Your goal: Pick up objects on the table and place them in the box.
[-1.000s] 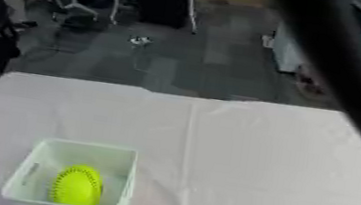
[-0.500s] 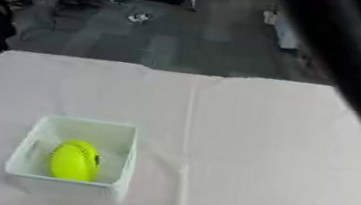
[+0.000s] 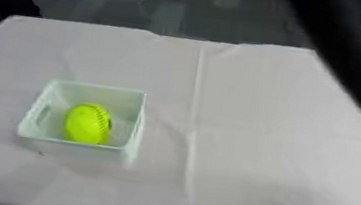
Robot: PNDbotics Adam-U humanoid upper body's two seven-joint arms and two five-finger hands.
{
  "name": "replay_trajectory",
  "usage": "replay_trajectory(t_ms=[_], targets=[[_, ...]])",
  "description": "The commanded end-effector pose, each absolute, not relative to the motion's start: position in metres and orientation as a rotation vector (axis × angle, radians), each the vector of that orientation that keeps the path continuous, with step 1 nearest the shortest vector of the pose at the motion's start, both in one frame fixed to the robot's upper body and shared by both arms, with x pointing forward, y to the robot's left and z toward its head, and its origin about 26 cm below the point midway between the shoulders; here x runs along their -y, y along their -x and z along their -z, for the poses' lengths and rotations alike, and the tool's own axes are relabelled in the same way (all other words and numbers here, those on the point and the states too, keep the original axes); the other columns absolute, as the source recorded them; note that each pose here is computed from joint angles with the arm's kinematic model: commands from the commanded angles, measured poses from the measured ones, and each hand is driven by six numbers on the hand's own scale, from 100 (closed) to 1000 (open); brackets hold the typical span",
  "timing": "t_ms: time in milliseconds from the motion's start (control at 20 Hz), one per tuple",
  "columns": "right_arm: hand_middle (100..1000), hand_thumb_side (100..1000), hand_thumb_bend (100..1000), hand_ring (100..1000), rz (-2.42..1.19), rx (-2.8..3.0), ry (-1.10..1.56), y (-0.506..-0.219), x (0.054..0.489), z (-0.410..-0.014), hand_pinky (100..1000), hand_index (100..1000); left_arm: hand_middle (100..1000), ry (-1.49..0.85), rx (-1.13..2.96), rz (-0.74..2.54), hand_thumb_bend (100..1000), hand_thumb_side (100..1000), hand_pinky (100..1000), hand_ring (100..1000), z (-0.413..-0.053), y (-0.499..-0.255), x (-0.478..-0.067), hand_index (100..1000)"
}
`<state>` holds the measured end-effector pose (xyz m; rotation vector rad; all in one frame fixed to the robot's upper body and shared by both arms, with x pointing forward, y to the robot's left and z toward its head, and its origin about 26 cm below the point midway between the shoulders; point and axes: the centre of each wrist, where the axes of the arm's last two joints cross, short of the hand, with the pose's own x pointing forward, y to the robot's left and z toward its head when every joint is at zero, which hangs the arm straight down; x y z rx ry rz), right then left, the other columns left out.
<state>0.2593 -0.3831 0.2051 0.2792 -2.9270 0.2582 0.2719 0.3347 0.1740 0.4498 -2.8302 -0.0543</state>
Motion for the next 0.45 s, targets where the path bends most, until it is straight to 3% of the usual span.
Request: replay_trajectory(t_ms=[50, 250, 300, 450], targets=[[362, 509, 198, 357, -0.407, 3.074, -0.249, -0.2548, 0.3928, -0.2248, 100, 509, 507, -0.459, 2.864, 0.061, 148, 656, 316, 374, -0.1811, -0.27, -0.3377, 558], [369, 498, 192, 362, -0.375, 3.083, -0.24, -0.2544, 0.3943, -0.2281, 100, 518, 505, -0.46, 2.855, 0.072, 148, 656, 313, 372, -0.1784, -0.269, -0.3376, 558], [390, 540, 122, 372, -0.391, 3.077, -0.247, -0.2553, 0.3926, -0.2272, 100, 528, 505, -0.457, 2.852, 0.079, 147, 656, 311, 371, -0.1775, -0.2688, -0.3371, 558], [412, 670, 100, 386, -0.421, 3.059, -0.27, -0.2567, 0.3887, -0.223, 100, 541, 506, -0.451, 2.845, 0.101, 147, 657, 309, 369, -0.1761, -0.2687, -0.3361, 559]])
